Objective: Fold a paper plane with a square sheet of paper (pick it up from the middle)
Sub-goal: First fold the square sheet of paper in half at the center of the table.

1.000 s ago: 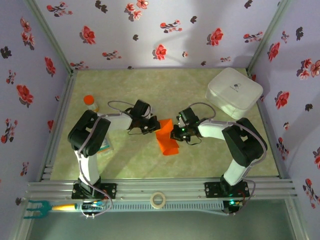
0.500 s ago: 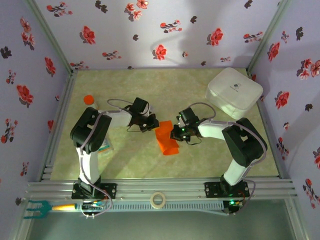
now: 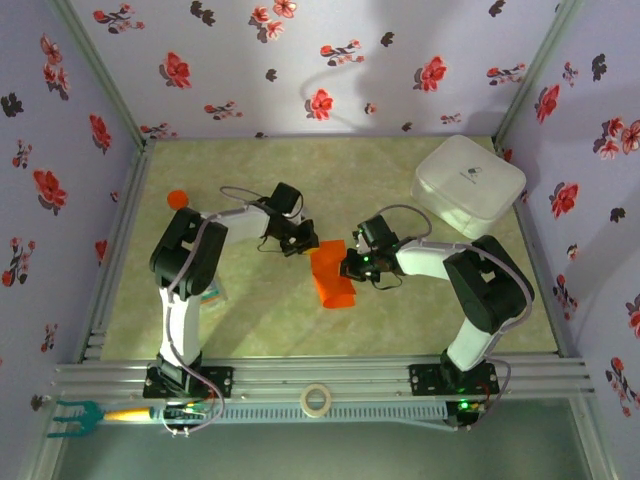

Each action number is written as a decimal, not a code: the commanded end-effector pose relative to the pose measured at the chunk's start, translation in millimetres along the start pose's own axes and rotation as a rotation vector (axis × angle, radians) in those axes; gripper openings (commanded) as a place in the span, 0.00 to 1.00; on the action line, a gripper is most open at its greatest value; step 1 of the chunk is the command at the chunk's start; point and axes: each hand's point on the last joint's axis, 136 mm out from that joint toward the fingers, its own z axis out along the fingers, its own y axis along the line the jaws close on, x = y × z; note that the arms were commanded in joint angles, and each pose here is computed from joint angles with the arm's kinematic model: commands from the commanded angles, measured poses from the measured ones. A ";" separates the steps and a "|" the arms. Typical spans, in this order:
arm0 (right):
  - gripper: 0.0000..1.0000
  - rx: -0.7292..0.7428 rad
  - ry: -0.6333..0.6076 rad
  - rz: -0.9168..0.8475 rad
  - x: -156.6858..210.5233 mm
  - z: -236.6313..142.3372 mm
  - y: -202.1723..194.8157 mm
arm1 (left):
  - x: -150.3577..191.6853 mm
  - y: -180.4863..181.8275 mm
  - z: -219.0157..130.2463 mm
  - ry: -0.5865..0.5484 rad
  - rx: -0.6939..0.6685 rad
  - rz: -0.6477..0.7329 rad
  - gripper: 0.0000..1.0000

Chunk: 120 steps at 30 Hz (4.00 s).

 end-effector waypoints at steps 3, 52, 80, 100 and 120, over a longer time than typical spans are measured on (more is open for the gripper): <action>0.00 0.196 0.116 0.100 39.8 8.3 -57.9 | -28.8 47.8 0.5 -0.077 -0.152 -0.073 0.01; 0.00 0.196 0.059 0.133 31.3 6.3 -56.6 | 65.8 -49.7 -35.9 0.027 0.143 0.148 0.00; 0.00 0.200 0.060 0.137 33.0 6.6 -59.2 | 116.7 43.0 4.8 0.133 -0.077 0.100 0.00; 0.00 0.208 0.056 0.134 33.0 3.5 -59.5 | 126.1 -22.0 -4.7 0.107 0.115 0.070 0.00; 0.00 0.211 0.052 0.134 33.6 2.5 -60.6 | 154.9 39.1 1.1 0.088 0.048 0.101 0.00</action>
